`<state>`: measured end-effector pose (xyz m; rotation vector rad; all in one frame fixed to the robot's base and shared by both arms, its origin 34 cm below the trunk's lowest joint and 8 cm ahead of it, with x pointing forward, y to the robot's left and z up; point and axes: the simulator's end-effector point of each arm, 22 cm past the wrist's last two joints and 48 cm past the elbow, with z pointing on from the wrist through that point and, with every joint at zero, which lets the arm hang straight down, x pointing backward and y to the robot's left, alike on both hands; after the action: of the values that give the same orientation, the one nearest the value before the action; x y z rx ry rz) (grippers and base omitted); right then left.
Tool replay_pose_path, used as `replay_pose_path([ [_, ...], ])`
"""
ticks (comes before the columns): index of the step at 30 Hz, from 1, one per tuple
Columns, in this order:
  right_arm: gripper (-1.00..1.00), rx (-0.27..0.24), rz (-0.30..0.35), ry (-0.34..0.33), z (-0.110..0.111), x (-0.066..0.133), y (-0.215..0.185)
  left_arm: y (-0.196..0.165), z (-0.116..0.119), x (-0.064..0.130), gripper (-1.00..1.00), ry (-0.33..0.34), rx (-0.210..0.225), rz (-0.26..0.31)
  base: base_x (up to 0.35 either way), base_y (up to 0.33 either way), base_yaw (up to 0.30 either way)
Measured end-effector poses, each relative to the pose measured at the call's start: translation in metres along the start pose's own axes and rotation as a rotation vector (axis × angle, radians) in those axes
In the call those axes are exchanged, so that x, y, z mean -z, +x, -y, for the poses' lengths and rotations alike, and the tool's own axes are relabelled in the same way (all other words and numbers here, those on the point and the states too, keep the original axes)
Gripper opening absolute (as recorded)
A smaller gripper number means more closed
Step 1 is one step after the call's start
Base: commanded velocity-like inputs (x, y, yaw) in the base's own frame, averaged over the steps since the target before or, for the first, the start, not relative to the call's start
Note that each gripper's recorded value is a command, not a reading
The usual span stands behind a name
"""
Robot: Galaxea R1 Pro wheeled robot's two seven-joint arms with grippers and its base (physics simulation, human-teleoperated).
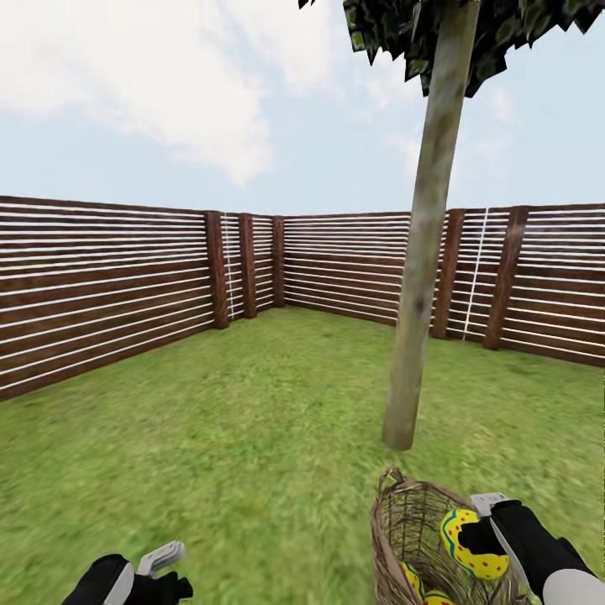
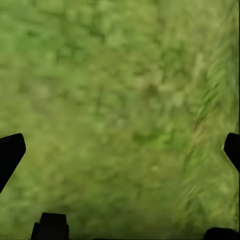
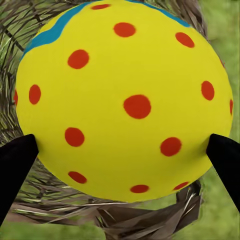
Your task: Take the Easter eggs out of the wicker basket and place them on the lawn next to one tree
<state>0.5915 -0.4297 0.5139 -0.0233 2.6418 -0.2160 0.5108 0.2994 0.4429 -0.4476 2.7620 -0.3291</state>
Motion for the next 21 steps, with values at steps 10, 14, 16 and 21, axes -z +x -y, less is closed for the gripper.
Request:
replay_pose_path([
  [10, -1.00, 0.003, 0.001, -0.012, -0.006, 0.015, -0.014, -0.009, 0.007, 0.018, 1.00, 0.002, 0.008, 0.002, -0.045, -0.143, 0.000],
  [14, -1.00, 0.003, 0.001, -0.013, -0.006, 0.022, -0.019, -0.013, 0.010, 0.025, 1.00, 0.001, 0.007, 0.003, 0.000, -0.001, 0.000],
  [16, -1.00, 0.003, 0.001, -0.013, -0.005, 0.025, -0.022, -0.015, 0.012, 0.028, 1.00, 0.001, 0.006, 0.003, 0.000, 0.000, -0.066],
  [21, -1.00, 0.002, 0.005, -0.013, -0.003, 0.035, -0.029, -0.021, 0.016, 0.038, 1.00, 0.000, 0.001, 0.009, 0.000, 0.000, -0.207],
])
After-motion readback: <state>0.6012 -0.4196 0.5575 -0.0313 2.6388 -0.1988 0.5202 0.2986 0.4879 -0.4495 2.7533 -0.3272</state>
